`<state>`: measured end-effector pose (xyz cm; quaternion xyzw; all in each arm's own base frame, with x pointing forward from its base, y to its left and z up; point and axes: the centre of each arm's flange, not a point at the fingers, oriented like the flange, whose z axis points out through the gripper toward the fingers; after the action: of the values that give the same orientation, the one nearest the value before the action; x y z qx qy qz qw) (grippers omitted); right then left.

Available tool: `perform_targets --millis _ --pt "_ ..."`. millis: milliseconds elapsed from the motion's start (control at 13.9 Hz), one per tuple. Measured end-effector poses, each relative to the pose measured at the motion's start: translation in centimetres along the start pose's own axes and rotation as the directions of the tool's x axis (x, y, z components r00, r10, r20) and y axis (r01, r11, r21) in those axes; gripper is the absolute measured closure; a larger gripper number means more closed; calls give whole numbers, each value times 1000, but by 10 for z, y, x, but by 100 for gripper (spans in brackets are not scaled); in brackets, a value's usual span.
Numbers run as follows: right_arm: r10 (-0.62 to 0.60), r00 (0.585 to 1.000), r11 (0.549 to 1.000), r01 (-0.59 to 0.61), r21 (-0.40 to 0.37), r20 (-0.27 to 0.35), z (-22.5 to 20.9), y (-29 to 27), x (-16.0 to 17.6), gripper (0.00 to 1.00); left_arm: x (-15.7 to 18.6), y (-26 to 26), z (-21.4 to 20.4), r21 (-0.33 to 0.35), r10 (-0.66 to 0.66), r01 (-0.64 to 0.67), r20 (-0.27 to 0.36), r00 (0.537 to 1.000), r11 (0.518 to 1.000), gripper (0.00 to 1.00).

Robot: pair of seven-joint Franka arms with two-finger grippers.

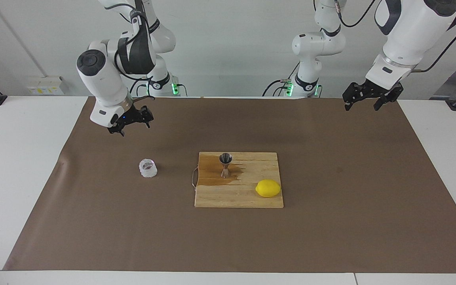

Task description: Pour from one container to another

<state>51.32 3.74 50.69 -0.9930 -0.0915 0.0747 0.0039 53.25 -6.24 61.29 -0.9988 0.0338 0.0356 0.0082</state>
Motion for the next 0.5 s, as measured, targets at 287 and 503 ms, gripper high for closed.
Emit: perform_targets --millis 287,503 --pt "209 975 978 -206 40 -80 -89 3 -24 0 0 0 0 0 0 0 0 1000 1000 0" --pt "273 951 962 -269 46 -143 -122 34 -28 0 0 0 0 0 0 0 0 1000 1000 0"
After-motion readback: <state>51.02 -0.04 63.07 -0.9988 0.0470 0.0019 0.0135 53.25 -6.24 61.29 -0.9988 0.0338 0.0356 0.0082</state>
